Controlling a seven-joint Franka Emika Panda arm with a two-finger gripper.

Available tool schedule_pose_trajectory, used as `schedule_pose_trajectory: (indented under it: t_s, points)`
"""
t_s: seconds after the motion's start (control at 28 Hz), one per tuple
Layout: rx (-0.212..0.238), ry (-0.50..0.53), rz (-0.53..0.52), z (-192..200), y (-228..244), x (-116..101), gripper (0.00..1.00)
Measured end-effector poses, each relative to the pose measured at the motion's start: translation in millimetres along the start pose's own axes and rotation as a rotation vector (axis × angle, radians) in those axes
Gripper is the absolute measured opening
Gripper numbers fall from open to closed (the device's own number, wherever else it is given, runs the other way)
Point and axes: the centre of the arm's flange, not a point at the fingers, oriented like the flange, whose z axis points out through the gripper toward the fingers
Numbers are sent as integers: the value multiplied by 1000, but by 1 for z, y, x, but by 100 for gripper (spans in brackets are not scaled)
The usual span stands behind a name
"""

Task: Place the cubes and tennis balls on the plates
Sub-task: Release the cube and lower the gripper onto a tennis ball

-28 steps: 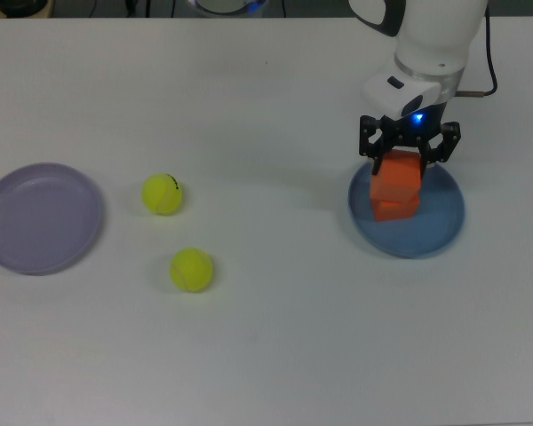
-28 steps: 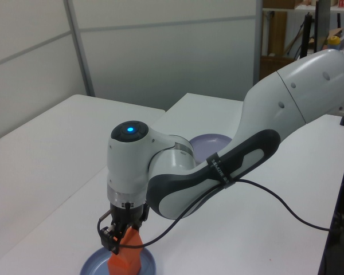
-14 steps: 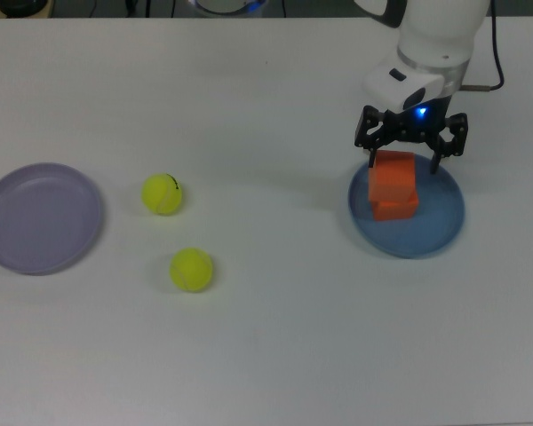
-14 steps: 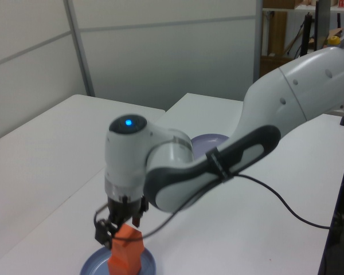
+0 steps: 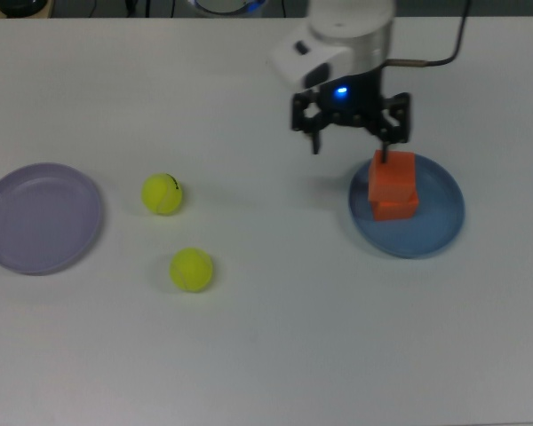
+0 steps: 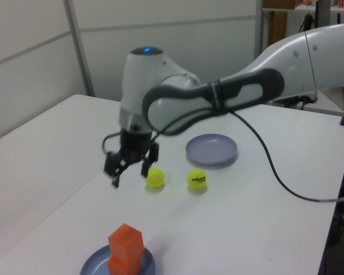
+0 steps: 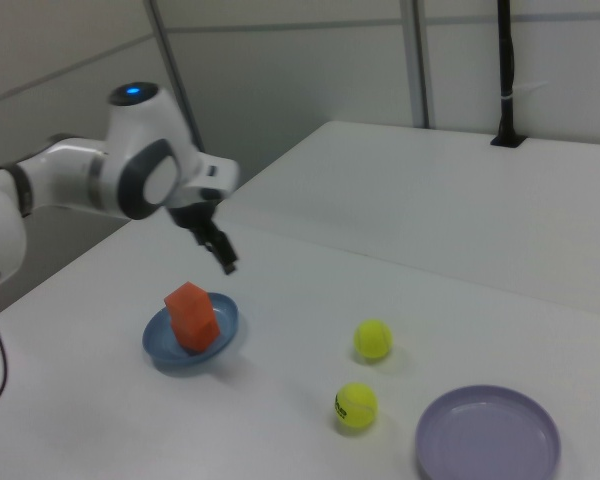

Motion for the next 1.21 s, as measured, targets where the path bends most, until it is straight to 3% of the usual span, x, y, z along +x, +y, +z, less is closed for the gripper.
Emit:
schedule_pose_trajectory:
  t_s: [0.25,0.43,0.82,1.21]
  points:
    - [-39,-21,43,-3,102,46,100]
    - [-61,-29,44,0,149,59,100]
    - [-108,-130,28,45,207,49,100]
    - [-130,-174,37,65,243,45,100]
